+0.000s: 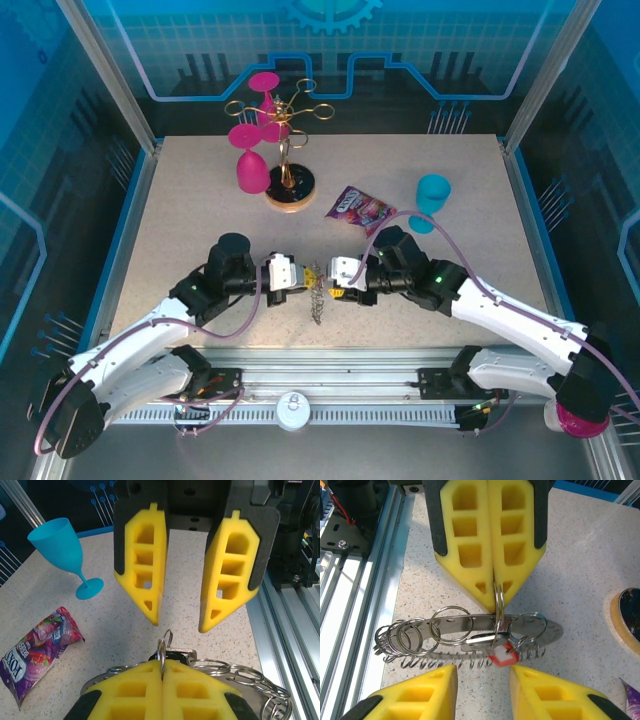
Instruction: Put the keys on the keyring
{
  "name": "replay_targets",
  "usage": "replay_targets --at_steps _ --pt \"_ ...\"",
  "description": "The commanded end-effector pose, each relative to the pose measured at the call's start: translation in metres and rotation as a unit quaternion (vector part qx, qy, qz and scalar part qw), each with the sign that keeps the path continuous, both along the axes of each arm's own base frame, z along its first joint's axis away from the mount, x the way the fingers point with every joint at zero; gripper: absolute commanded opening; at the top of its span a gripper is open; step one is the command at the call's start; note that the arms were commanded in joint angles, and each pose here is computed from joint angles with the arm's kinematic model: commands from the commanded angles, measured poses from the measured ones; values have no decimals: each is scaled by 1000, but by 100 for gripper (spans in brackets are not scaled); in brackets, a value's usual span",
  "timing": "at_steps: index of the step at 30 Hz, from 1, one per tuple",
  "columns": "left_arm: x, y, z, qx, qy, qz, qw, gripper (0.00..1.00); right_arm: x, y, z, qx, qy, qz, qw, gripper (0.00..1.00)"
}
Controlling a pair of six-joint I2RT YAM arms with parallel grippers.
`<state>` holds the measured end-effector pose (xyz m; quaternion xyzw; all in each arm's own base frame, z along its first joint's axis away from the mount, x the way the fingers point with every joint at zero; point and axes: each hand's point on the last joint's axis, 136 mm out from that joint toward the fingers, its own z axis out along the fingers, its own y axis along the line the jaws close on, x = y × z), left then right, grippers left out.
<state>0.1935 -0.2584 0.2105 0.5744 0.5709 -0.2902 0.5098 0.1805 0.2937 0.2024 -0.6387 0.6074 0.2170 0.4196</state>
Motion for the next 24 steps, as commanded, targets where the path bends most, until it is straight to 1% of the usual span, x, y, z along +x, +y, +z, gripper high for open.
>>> replay_targets --at_steps 1,6,8,18,21,24 --pt "-6 -3 14 -28 -11 -15 999 0 0 10 13 33 -6 6 999 31" --pt "-7 -3 14 -28 -9 -17 999 0 4 12 15 38 -10 -2 999 30" --pt "-7 -3 13 -28 -9 -17 999 0 4 13 17 41 -11 0 999 28" --pt "-7 -4 16 -32 -8 -20 999 0 2 17 18 43 -4 10 999 10" --pt "-7 -4 18 -35 -6 -18 999 0 1 17 18 41 -7 12 999 0" --pt "-3 -5 24 -49 3 -8 999 0 2 14 13 26 -18 11 999 0"
